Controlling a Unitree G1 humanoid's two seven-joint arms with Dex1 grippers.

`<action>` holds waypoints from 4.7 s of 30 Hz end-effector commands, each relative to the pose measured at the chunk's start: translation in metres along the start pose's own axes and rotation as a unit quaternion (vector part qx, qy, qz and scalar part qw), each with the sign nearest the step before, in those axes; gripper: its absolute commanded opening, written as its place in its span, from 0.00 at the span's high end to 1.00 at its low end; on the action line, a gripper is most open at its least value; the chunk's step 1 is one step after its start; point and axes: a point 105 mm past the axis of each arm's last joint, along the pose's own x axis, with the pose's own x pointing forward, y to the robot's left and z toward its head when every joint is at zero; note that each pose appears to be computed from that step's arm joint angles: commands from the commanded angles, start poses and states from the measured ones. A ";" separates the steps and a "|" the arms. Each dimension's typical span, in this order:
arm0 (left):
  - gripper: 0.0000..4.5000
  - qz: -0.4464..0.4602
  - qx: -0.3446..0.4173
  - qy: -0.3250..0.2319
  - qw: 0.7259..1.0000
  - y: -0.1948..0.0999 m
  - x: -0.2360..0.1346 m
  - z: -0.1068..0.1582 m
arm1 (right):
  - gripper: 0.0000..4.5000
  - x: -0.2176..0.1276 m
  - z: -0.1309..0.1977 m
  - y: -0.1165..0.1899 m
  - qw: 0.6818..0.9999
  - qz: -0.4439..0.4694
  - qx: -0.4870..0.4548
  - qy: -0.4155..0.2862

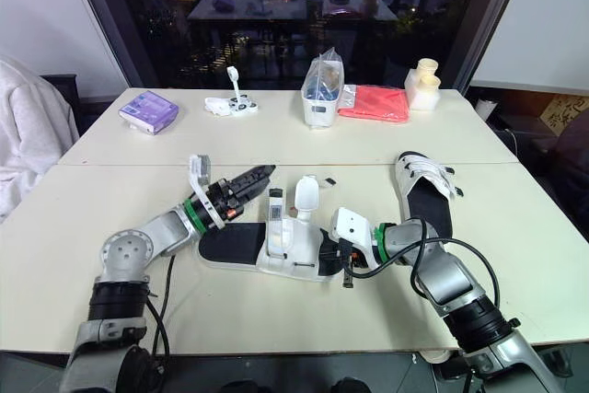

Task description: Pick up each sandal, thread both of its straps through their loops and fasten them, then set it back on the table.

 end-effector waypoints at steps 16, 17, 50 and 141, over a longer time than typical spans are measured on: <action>0.02 0.010 0.076 0.110 0.991 0.025 0.003 -0.023 | 1.00 0.004 -0.021 0.007 0.999 0.005 0.024 0.037; 0.02 0.009 0.082 0.117 0.990 0.027 0.005 -0.025 | 1.00 0.004 -0.021 0.006 0.999 0.005 0.024 0.037; 1.00 -0.235 0.079 0.152 0.957 -0.050 0.030 0.002 | 1.00 -0.001 -0.025 0.016 0.998 0.016 0.026 0.048; 0.13 -0.027 0.492 0.346 0.799 0.087 0.034 -0.051 | 1.00 -0.001 -0.027 0.033 0.996 0.058 -0.008 0.068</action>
